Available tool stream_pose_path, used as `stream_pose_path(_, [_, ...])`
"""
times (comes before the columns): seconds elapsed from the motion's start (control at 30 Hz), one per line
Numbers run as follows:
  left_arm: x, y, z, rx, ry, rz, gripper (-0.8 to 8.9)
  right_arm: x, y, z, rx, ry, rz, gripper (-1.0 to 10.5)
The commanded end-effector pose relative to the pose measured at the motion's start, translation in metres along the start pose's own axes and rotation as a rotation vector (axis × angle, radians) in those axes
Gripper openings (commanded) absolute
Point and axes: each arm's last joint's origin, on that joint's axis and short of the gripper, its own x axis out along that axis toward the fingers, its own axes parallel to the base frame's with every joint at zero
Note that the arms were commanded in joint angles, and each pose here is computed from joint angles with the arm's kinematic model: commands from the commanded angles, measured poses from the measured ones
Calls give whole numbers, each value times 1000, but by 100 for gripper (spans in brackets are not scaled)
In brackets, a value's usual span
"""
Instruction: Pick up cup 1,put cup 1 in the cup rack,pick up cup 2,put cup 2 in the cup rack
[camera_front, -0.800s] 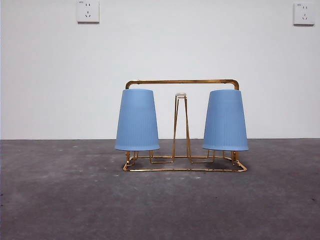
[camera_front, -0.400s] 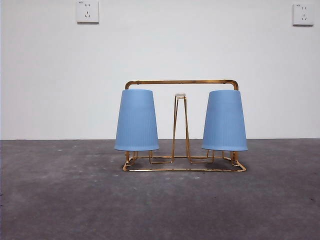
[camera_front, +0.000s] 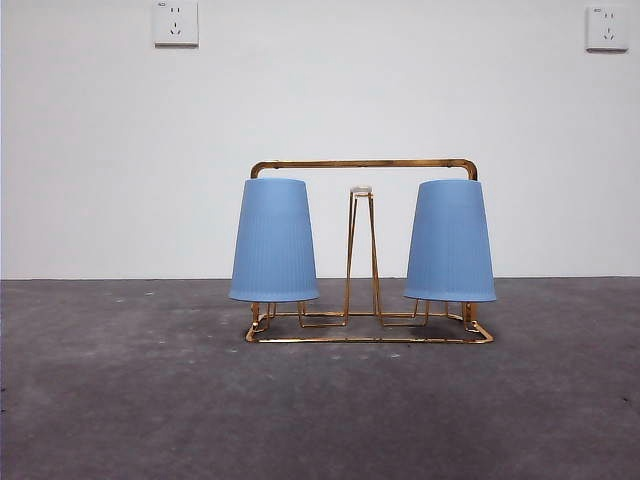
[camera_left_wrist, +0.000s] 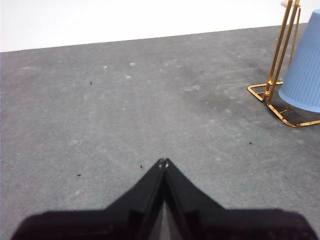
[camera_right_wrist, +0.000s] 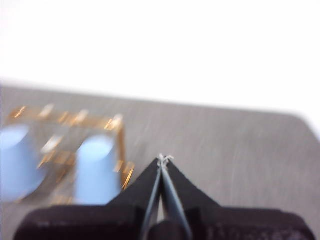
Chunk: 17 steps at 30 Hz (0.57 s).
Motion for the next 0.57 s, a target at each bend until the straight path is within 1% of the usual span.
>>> stream_pose_path(0.03, [1,0,-3,-5,4,4,-3,19,-1,-32,-6,-18,-35,1])
stream_pose_path(0.13, [1,0,-3,-5,4,4,-3,35,0,-64,-4,-30,-55,1])
stream_pose_path(0.33, [1,0,-3,-5,4,4,-3,53,3,-120,4,-49,-57,1])
stream_pose_path(0.47, [1,0,-3,-5,4,4,-3,57,5,-147,6,-35,-56,1])
stream_pose_path(0.57, [1,0,-3,-5,4,4,-3,59,6,-160,11,-23,-55,1])
